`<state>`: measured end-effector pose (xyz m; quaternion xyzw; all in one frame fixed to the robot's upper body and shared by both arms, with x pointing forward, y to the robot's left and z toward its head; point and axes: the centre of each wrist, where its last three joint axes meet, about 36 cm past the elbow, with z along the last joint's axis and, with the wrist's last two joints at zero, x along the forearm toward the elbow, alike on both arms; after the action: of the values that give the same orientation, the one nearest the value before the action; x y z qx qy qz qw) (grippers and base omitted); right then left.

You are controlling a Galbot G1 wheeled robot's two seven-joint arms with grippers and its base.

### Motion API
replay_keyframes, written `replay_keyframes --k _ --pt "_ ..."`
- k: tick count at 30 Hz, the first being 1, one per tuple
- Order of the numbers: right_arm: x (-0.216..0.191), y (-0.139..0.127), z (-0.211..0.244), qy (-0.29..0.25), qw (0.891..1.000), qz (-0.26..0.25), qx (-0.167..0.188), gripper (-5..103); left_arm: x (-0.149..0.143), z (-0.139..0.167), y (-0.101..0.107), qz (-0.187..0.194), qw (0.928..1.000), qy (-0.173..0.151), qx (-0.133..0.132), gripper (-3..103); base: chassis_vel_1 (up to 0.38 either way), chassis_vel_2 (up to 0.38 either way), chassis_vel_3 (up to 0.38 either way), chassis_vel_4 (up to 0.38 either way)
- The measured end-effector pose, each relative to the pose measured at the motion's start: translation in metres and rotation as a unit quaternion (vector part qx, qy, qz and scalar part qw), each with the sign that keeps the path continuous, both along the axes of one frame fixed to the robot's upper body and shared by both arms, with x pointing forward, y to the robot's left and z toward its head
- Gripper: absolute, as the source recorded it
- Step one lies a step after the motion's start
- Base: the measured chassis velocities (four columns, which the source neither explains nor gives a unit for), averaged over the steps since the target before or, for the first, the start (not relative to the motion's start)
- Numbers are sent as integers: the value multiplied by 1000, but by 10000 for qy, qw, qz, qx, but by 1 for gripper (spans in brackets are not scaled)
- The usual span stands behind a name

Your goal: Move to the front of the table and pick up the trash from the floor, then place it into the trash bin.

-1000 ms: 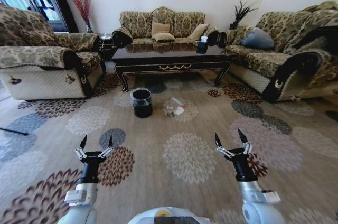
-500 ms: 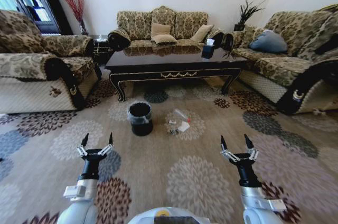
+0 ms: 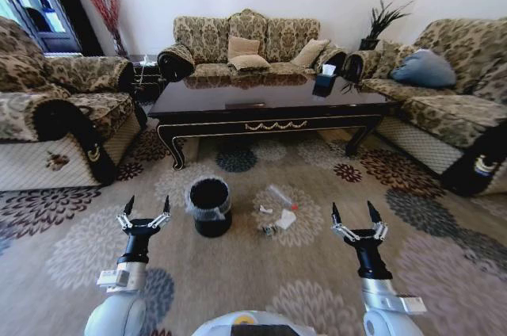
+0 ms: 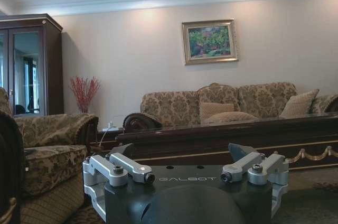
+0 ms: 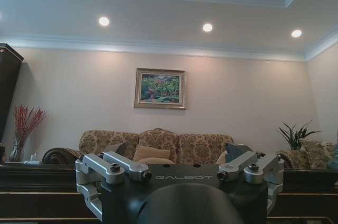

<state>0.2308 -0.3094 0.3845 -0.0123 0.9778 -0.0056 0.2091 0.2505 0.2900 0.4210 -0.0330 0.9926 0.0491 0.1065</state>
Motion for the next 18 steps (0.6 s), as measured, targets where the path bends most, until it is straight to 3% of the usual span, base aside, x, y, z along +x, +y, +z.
replay_keyframes --k 6,12,15,18 --pt "2 2 -3 -32 10000 22 -49 100 8 5 4 145 9999 -20 31 100 -48 29 28 -42" --pt "2 1 -3 -109 9999 38 -49 100 26 22 6 360 9992 152 -123 100 38 -42 -45 34" --pt "2 1 -3 -122 9999 40 -43 100 32 27 8 345 9987 318 -200 100 0 0 0 0" --pt "2 3 -4 -117 9999 52 -40 100 49 35 14 388 9949 908 -197 100 0 0 0 0"
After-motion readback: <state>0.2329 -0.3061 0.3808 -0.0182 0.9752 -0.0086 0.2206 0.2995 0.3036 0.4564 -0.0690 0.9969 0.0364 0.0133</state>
